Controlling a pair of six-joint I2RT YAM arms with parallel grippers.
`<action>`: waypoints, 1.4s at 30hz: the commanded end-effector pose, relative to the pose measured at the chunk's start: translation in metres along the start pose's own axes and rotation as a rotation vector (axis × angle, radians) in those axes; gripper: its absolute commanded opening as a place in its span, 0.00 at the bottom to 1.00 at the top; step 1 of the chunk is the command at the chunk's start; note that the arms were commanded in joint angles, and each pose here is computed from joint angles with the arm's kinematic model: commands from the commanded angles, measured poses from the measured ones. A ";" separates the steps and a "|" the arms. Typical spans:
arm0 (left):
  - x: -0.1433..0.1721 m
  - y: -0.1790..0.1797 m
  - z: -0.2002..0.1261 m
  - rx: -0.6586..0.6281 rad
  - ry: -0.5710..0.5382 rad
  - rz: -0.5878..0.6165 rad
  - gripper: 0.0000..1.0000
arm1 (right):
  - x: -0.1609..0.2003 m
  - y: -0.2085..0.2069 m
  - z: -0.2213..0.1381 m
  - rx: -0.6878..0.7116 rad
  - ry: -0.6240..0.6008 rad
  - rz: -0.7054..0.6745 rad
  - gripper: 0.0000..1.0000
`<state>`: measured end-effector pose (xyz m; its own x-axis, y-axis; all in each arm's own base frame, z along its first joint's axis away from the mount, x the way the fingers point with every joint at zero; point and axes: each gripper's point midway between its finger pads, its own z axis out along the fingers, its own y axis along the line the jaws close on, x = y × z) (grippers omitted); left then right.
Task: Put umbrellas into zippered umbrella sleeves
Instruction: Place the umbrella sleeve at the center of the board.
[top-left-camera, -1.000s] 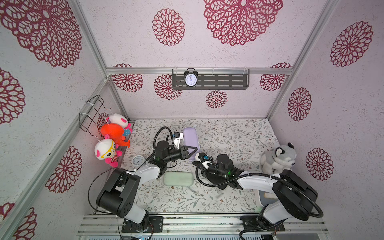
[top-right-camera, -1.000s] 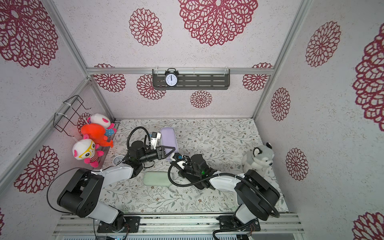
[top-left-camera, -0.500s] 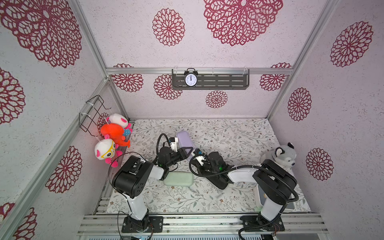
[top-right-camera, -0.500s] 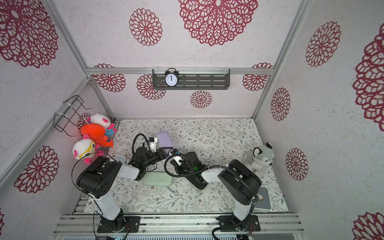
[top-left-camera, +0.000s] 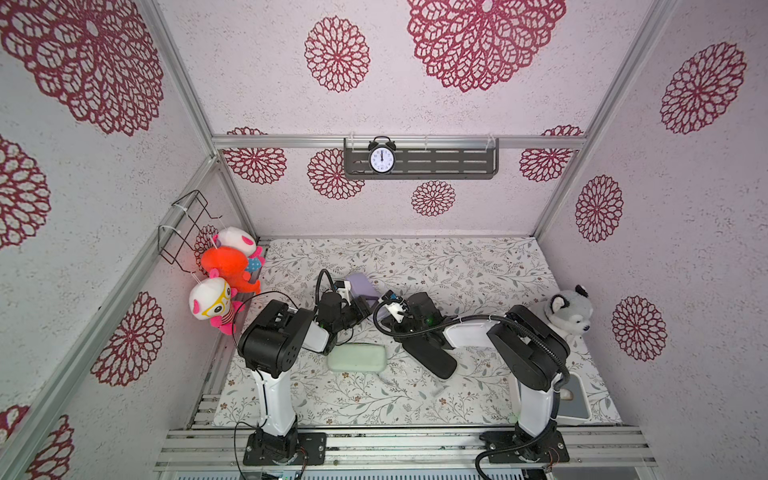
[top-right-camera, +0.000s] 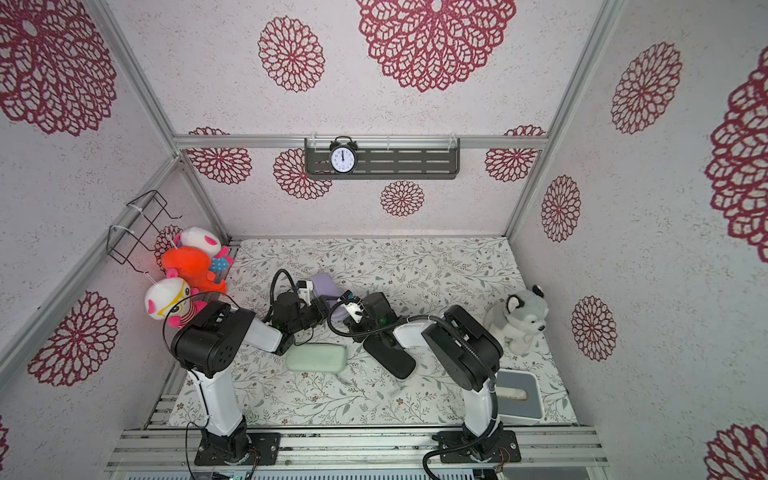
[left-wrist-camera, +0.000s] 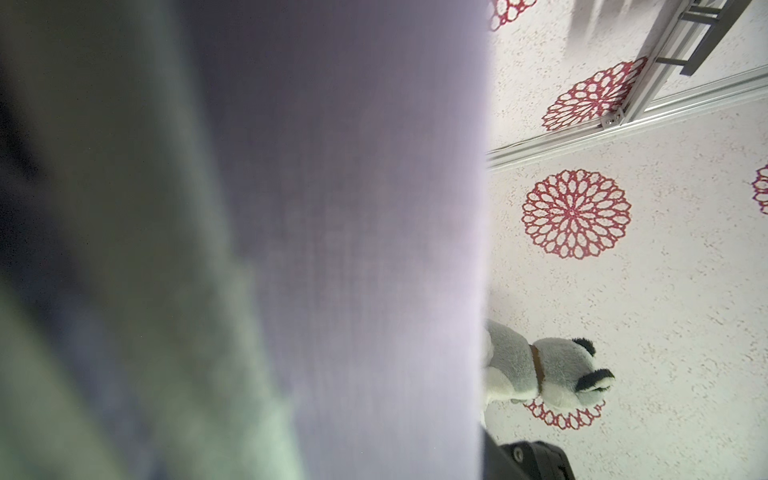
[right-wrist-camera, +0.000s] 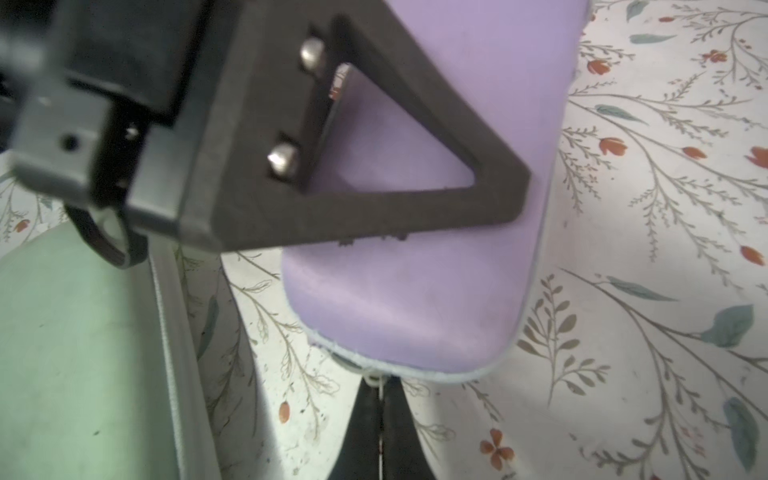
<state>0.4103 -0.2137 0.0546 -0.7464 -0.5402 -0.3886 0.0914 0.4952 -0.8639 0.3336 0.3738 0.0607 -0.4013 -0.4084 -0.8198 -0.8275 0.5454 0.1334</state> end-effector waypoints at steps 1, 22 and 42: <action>0.002 0.012 0.003 -0.026 0.022 -0.011 0.66 | -0.012 -0.016 -0.002 0.048 -0.013 0.002 0.00; -0.005 0.069 -0.079 -0.383 0.022 -0.039 0.89 | -0.023 -0.057 0.011 0.093 0.010 0.053 0.00; -0.115 0.051 -0.015 -0.510 0.086 0.361 0.87 | -0.018 -0.067 0.013 0.051 0.042 0.001 0.00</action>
<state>0.5024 -0.1100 0.0832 -0.7134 -0.2976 -0.6344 -0.0061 0.9079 -0.4191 0.3916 0.3487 0.0438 -0.4641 -0.4448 -0.7660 -0.7874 0.6033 0.1267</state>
